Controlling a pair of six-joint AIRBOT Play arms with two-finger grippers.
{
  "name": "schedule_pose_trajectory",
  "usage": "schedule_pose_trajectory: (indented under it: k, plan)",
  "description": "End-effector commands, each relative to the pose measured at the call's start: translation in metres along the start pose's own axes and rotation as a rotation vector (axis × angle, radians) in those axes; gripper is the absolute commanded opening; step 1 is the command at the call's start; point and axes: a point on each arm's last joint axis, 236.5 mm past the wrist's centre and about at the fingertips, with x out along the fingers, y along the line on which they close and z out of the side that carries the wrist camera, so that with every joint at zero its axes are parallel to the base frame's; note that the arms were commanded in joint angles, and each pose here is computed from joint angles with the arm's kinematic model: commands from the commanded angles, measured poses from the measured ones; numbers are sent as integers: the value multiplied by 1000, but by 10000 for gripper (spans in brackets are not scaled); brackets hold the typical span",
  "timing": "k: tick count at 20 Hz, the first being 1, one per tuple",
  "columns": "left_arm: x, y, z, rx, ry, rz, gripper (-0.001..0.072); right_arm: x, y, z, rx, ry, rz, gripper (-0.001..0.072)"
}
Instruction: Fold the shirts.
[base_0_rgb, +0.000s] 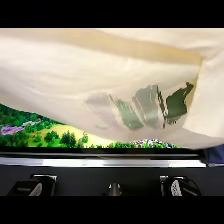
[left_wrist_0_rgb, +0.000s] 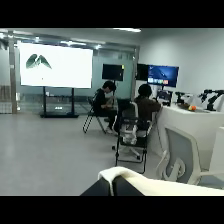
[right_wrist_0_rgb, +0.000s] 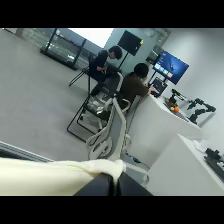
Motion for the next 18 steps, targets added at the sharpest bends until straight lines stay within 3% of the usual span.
schedule_pose_trajectory:
  k: [1,6,10,14,18]
  plan:
    - [17,22,-54,-22,208,62,27,27,23,-56,32,204,140,21]
    - [74,77,-257,-123,789,141,27,104,103,-225,246,729,589,20]
    - [82,109,-420,-216,1146,190,27,144,199,-345,191,1032,805,21]
    - [107,135,-505,-263,1228,230,27,228,278,-393,248,963,767,22]
    - [136,156,-538,-284,1220,252,27,280,307,-415,351,864,691,22]
